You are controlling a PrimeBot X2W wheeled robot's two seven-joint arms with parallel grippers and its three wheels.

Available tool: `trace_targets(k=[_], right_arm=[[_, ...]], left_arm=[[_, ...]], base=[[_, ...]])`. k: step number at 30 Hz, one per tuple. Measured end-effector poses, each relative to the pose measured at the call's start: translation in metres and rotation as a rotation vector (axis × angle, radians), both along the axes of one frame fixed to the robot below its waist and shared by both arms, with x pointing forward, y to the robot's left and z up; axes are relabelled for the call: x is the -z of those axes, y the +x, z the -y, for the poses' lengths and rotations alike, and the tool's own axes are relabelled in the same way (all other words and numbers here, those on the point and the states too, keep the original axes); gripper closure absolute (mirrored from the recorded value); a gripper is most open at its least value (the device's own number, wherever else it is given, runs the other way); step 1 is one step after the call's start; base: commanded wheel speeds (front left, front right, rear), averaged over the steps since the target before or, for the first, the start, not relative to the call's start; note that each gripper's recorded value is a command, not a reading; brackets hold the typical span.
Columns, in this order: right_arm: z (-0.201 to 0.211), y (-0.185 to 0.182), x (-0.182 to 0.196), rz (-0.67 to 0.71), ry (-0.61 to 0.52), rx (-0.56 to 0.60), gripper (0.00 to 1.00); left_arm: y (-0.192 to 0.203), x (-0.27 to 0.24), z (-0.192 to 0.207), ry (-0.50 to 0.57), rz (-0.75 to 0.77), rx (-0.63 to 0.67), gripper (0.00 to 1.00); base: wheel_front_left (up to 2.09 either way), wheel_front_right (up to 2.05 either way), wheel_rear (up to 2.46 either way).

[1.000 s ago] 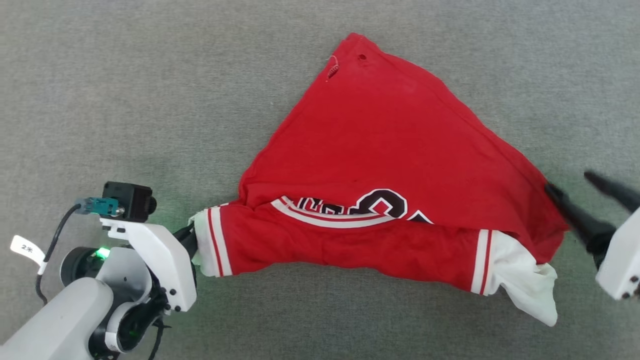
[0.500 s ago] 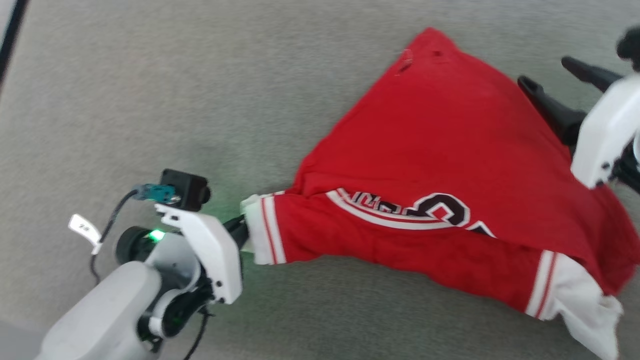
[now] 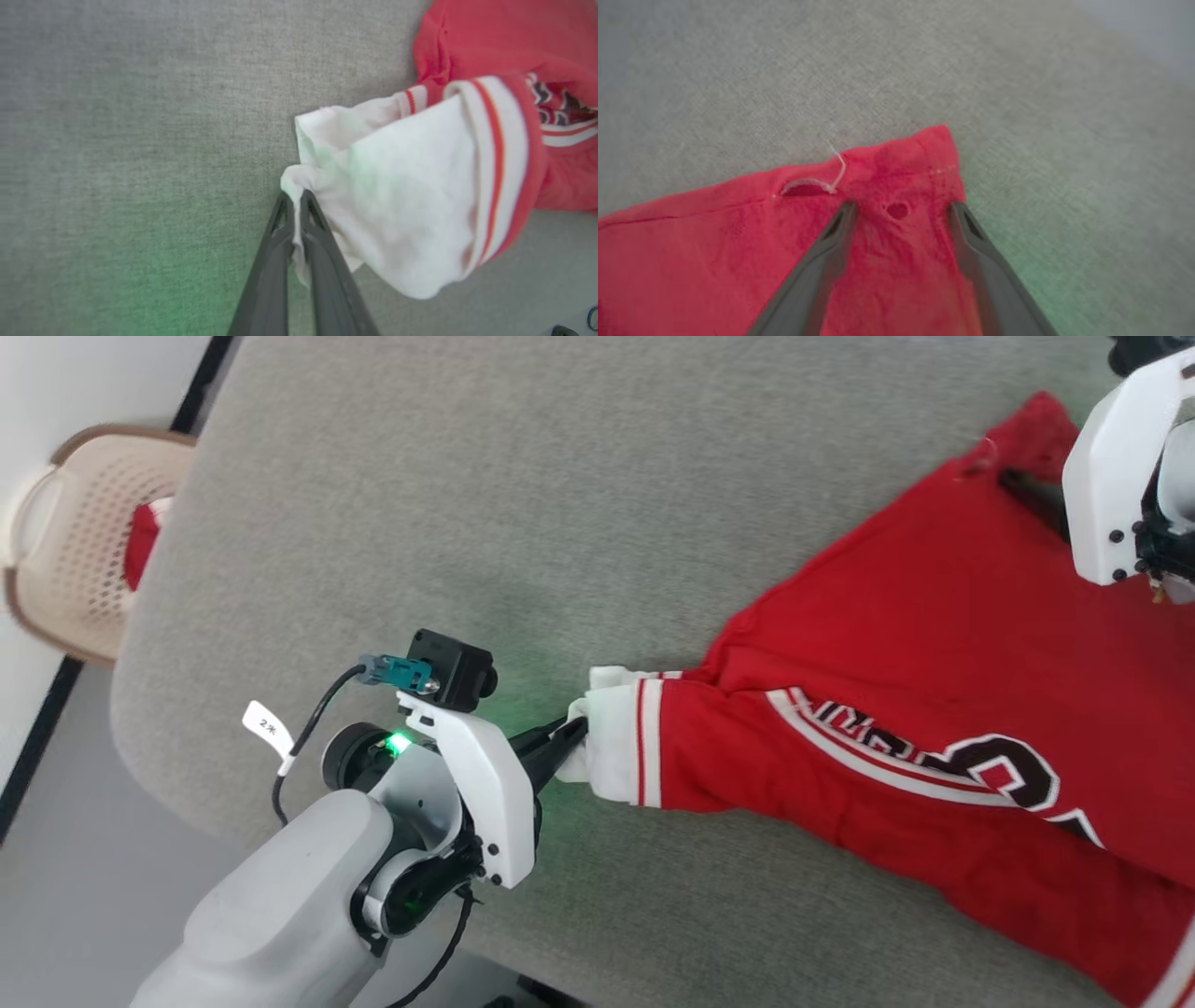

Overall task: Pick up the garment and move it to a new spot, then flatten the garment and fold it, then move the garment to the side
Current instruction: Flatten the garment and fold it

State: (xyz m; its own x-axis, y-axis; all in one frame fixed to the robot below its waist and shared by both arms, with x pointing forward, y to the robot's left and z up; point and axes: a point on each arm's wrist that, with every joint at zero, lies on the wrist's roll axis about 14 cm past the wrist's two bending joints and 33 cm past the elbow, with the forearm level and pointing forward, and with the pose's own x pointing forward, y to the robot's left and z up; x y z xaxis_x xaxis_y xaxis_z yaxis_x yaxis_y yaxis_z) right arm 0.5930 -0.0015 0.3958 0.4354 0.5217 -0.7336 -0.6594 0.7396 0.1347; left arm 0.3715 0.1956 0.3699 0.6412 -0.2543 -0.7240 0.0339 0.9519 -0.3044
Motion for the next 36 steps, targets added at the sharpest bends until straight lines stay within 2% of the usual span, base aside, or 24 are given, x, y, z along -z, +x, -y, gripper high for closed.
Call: trace_targets(k=[5,9,10,11,17,23,31,36], right_arm=[[-0.006,-0.004,0.028,-0.117,-0.136,-0.075,0.0],[-0.004,-0.008,0.041,-0.2,-0.19,-0.089,0.0],[-0.002,-0.009,0.043,-0.224,-0.2,-0.085,0.38],[0.0,-0.009,0.044,-0.235,-0.208,-0.082,1.0],[0.003,0.0,0.037,-0.165,-0.156,-0.057,1.0],[0.019,0.009,0.005,-0.055,-0.087,-0.026,1.0],[0.065,0.025,-0.076,0.174,0.003,0.07,1.0],[0.098,0.024,-0.134,0.316,0.048,0.142,1.0]], left_arm=[[-0.002,0.006,-0.009,0.007,-0.013,-0.029,1.0],[-0.002,0.01,-0.012,0.008,-0.021,-0.035,1.0],[-0.001,0.011,-0.013,0.01,-0.023,-0.037,1.0],[-0.001,0.011,-0.013,0.011,-0.023,-0.038,1.0],[0.013,0.009,-0.021,0.025,-0.007,-0.037,1.0],[0.049,-0.018,-0.043,0.098,0.082,-0.02,1.0],[0.115,-0.093,-0.059,0.23,0.268,0.057,1.0],[0.152,-0.158,-0.053,0.275,0.419,0.093,1.0]], base=[[0.0,0.0,0.0],[0.0,0.0,0.0],[0.0,0.0,0.0],[0.0,0.0,0.0],[0.0,0.0,0.0],[0.0,0.0,0.0],[0.0,0.0,0.0],[0.0,0.0,0.0]])
